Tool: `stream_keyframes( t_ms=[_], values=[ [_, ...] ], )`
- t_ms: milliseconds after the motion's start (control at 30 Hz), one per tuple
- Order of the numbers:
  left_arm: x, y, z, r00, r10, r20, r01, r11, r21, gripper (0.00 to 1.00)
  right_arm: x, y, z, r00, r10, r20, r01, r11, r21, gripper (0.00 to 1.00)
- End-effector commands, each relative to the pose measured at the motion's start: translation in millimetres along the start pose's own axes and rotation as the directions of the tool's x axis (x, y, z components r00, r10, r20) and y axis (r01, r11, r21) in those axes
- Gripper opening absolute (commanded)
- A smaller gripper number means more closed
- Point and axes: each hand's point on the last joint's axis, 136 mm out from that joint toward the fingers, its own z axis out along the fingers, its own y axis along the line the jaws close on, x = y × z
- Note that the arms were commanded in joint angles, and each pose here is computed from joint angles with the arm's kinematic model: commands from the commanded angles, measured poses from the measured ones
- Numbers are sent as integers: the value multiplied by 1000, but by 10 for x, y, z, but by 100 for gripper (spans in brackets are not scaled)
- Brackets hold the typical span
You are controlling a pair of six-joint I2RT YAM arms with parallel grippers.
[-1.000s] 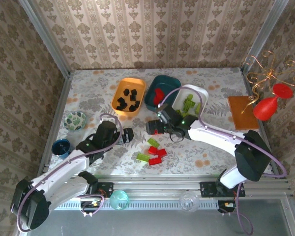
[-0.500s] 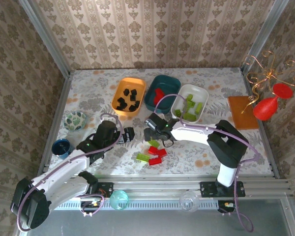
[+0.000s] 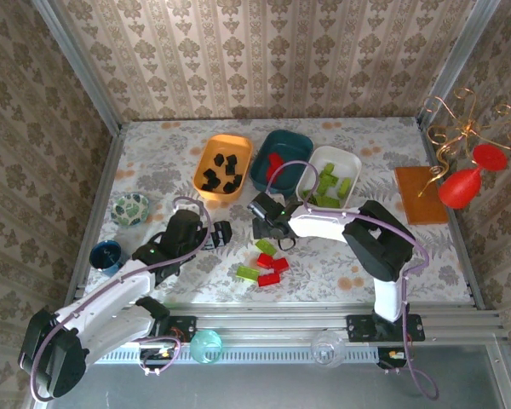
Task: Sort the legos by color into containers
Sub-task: Pick up the lego from the center of the table.
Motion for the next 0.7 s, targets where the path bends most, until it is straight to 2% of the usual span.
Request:
stream_keyframes(
  t_ms=[0, 133, 233, 467, 567, 667],
  values=[
    [9, 10, -14, 1000, -17, 0, 17, 1000, 7, 100, -66, 66, 38, 1000, -2, 16, 2, 1000, -12, 72],
    [0, -2, -18, 1000, -18, -2, 18, 1000, 12, 100, -74, 97, -41, 999, -14, 38, 16, 998, -55, 57],
    [-19, -37, -28, 1000, -9, 0, 9, 1000, 26, 100, -54, 127, -190, 998, -20, 53, 26, 994, -111, 50],
    [-113, -107, -90, 1000, 18, 24, -19, 999, 45, 100, -176, 209, -965, 981, -34, 190, 88, 954, -285, 48],
    [-144, -137, -102, 999, 19, 32, -21, 998, 56, 100, -394, 119, -1366, 958, -27, 285, 116, 947, -301, 47],
    [-171, -160, -116, 999, 25, 37, -27, 998, 58, 100, -715, -53, -1596, 938, 25, 347, 87, 948, -305, 47]
  ],
)
